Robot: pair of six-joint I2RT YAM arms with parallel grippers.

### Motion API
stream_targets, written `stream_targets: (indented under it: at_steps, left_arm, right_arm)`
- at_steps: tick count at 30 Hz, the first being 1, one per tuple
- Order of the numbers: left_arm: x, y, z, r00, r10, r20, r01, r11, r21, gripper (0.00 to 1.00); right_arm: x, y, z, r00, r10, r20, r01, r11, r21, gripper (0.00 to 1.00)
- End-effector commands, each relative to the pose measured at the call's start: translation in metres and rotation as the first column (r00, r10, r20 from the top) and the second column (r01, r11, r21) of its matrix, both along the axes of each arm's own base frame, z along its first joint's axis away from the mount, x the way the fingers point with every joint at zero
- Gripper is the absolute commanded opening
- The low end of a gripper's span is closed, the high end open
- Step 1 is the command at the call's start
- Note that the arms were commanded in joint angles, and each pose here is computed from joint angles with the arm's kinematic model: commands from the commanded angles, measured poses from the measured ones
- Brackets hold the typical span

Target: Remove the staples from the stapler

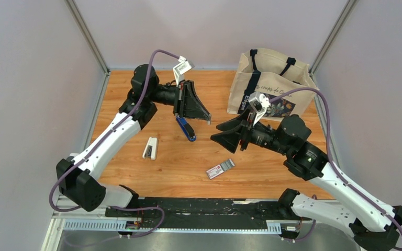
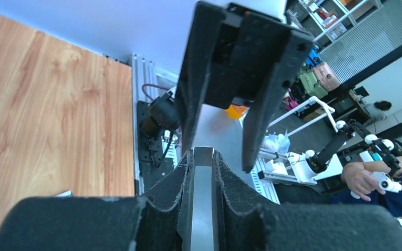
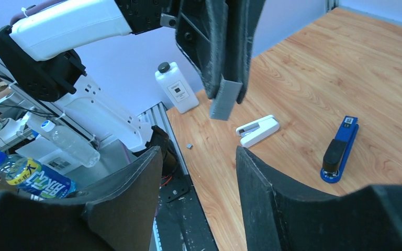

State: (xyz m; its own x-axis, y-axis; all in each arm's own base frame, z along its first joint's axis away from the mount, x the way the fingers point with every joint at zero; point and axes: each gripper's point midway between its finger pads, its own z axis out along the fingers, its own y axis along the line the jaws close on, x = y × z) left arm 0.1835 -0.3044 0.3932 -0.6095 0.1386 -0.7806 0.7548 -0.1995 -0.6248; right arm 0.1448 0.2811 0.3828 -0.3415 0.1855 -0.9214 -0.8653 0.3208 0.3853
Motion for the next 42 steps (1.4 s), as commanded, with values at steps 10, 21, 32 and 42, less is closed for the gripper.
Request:
stream_targets:
  at_steps: [10,21,32,42]
  left_arm:
    - [-0.024,0.013,0.024,0.994,-0.051,0.091,0.057,0.997,-0.060,0.12]
    - [-0.023,0.013,0.019,0.994,-0.044,0.102,0.048,0.998,-0.039,0.12]
    - [-0.022,0.013,0.018,0.992,-0.042,0.116,0.046,0.998,-0.033,0.12]
    - [-0.021,0.013,0.023,0.991,-0.036,0.125,0.041,0.998,-0.037,0.12]
  right_arm:
    - [0.007,0.009,0.035,1.000,0.013,0.006,-0.014,0.992,0.125,0.56]
    - [0.011,0.017,0.042,0.999,0.032,-0.004,-0.031,0.985,0.167,0.48]
    - [0.015,0.023,0.034,0.999,0.046,-0.029,-0.040,0.986,0.163,0.39]
    - [0.014,0.021,0.016,0.997,0.039,-0.065,-0.028,0.987,0.155,0.42]
